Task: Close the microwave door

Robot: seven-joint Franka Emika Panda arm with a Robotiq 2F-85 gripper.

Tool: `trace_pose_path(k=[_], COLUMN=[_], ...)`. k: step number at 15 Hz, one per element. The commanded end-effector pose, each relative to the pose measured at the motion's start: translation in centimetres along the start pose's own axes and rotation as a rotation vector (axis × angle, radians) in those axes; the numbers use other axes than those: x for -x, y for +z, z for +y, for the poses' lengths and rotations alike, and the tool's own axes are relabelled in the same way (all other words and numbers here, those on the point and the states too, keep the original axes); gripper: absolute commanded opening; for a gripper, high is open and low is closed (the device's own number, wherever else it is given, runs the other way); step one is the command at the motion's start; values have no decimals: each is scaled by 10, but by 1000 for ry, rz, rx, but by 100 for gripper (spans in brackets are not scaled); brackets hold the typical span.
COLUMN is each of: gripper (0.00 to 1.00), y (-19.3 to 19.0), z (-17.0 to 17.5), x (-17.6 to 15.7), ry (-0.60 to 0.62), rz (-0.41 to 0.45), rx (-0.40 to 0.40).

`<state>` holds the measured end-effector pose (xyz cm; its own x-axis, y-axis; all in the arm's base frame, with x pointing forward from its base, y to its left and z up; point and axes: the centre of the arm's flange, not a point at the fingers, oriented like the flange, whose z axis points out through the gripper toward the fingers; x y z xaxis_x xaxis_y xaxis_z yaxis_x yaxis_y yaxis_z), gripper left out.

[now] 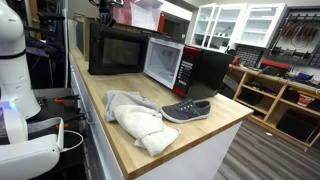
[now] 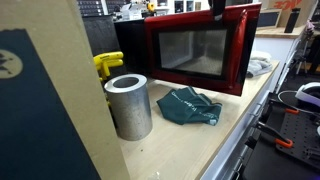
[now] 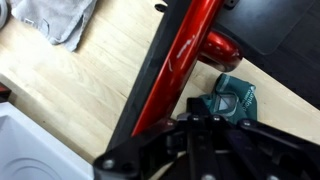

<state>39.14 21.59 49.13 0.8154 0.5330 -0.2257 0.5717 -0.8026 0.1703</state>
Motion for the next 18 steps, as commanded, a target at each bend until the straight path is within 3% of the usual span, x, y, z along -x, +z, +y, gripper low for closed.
trace_pose_path(k=[1, 10, 18], gripper=[0, 0, 0], y=[2, 31, 64], z=[5, 35, 78], x=[16, 27, 39], ry=[-18, -59, -65], rz=[-9, -49, -65], rx=[60, 259, 387])
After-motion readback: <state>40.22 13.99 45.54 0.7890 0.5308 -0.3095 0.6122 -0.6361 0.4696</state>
